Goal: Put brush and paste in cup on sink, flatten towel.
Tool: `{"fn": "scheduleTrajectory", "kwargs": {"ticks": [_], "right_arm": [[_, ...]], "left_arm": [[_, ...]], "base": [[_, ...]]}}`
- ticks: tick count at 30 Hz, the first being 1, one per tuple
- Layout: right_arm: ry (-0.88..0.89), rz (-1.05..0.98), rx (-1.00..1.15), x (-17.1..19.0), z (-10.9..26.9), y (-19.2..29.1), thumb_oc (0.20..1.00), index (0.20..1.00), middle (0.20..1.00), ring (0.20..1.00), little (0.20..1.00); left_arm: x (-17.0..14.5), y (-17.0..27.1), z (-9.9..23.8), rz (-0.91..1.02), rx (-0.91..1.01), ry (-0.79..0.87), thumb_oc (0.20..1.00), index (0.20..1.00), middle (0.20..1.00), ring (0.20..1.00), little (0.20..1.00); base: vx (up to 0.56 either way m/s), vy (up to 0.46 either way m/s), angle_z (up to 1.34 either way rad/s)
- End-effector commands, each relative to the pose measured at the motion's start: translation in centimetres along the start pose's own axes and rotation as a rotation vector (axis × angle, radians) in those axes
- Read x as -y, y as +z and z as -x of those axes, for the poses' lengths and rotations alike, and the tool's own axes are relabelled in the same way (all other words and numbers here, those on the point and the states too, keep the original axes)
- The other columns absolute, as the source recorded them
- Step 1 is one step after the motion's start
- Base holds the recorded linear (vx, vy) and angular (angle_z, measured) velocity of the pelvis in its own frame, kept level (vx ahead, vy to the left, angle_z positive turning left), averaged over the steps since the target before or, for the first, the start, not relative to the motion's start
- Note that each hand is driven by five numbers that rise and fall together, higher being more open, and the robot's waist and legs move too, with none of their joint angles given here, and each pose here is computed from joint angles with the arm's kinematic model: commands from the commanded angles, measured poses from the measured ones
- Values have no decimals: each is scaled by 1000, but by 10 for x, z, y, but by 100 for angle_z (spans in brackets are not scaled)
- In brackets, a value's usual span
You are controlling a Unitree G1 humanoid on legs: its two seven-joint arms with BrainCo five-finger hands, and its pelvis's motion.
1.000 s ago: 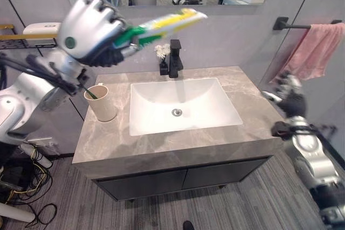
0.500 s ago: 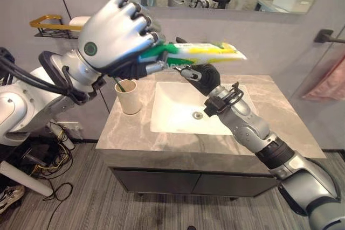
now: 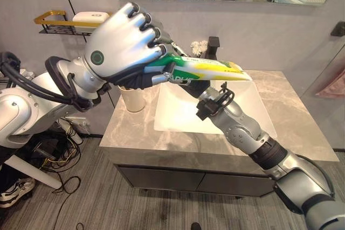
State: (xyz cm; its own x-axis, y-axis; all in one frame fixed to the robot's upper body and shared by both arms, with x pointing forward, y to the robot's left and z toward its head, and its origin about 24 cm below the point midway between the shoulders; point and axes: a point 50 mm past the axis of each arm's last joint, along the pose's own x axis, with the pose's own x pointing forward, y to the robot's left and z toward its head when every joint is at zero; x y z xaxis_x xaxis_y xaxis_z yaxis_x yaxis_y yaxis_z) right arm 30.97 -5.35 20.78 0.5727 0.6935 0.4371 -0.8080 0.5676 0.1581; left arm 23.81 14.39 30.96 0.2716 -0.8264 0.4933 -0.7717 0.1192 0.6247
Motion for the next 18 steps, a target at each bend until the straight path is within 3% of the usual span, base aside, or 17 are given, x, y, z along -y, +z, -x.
{"fn": "scheduleTrajectory", "kwargs": {"ticks": [1,18], "right_arm": [[255,66,239,-39,-17,55,1000,1000,1000,1000,1000],[350,58,273,-54,-10,62,1000,1000,1000,1000,1000]], "left_arm": [[2,-24,7,-50,-132,19,200,200,200,200,200],[13,-34,22,11,-275,45,200,200,200,200,200]], "base": [[0,0,0],[7,-1,-1]]}}
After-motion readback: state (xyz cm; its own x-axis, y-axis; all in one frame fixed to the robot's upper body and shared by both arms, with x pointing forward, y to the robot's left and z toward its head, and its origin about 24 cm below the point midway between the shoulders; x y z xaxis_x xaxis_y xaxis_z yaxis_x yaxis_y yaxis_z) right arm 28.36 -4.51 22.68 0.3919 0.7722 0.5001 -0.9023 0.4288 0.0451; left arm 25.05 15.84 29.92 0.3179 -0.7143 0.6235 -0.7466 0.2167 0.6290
